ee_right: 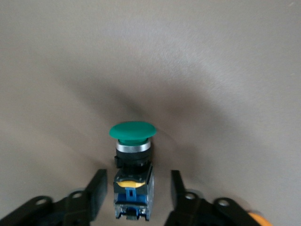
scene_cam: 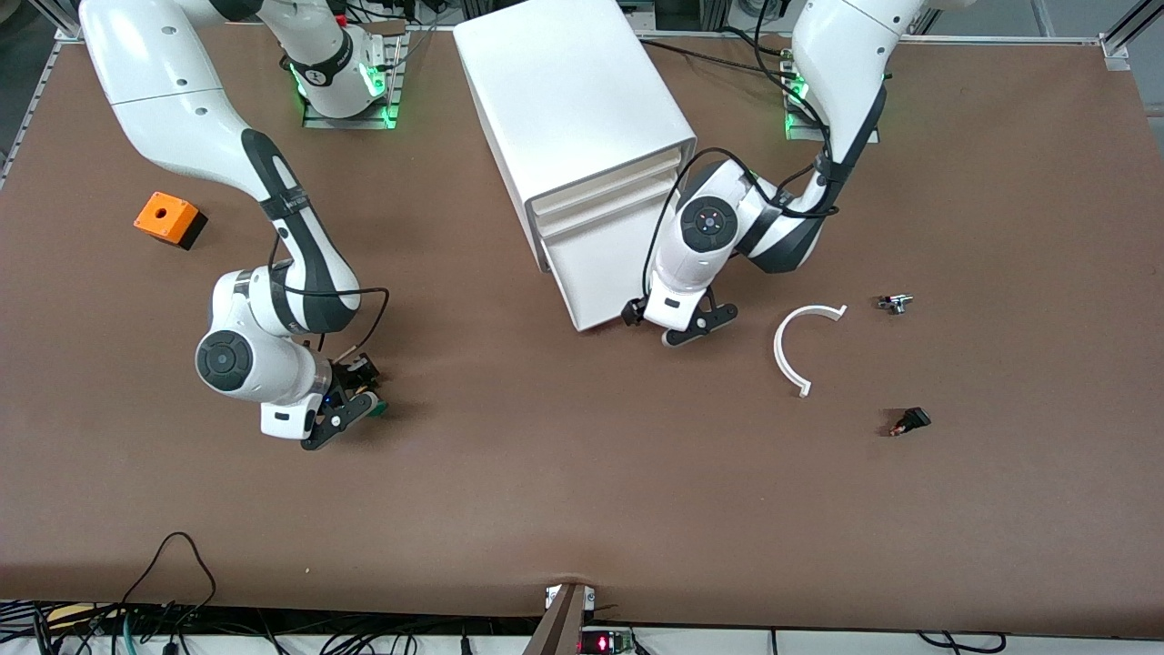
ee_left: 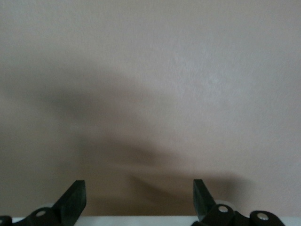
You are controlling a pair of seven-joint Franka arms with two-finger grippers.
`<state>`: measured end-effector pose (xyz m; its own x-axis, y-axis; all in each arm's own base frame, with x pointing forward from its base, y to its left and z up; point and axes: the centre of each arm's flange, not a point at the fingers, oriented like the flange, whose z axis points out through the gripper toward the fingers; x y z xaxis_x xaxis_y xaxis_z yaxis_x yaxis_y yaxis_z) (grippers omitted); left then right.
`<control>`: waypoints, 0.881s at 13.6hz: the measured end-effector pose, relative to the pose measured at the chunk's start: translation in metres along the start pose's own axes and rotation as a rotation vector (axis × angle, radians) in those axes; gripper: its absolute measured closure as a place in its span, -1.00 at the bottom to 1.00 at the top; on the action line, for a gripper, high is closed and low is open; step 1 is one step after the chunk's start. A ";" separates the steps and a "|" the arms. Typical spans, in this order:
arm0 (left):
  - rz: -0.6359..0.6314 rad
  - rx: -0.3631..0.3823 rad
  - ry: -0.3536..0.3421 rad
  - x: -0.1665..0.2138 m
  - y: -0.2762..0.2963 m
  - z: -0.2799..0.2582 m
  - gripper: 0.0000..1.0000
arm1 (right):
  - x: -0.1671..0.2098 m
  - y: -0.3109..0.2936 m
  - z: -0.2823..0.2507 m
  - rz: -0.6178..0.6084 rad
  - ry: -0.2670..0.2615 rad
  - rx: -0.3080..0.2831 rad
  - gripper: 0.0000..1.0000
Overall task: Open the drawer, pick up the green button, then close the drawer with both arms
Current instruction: 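Place the green button on the table while the left gripper pushes the drawer shut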
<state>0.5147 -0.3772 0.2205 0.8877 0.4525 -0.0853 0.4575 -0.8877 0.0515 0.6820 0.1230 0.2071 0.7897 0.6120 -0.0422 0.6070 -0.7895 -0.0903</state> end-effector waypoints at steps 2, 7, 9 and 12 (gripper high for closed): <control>0.014 0.011 -0.014 -0.017 0.003 0.007 -1.00 | -0.001 0.001 -0.032 0.002 0.000 -0.005 -0.81; 0.021 0.006 -0.071 -0.085 0.025 0.011 -1.00 | -0.030 -0.004 -0.185 0.019 0.047 -0.045 -1.00; 0.034 0.005 -0.091 -0.110 0.032 0.012 -1.00 | -0.055 -0.019 -0.248 0.023 0.084 -0.070 -1.00; 0.056 0.015 -0.109 -0.130 0.036 0.013 -1.00 | -0.104 -0.036 -0.308 0.047 0.098 -0.085 -1.00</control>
<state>0.4145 -0.4689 0.2205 0.9004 0.3910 -0.1909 0.4059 -0.9128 0.0448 0.6050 0.0735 0.5209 0.8199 0.5700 0.0539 0.5710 -0.8209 -0.0056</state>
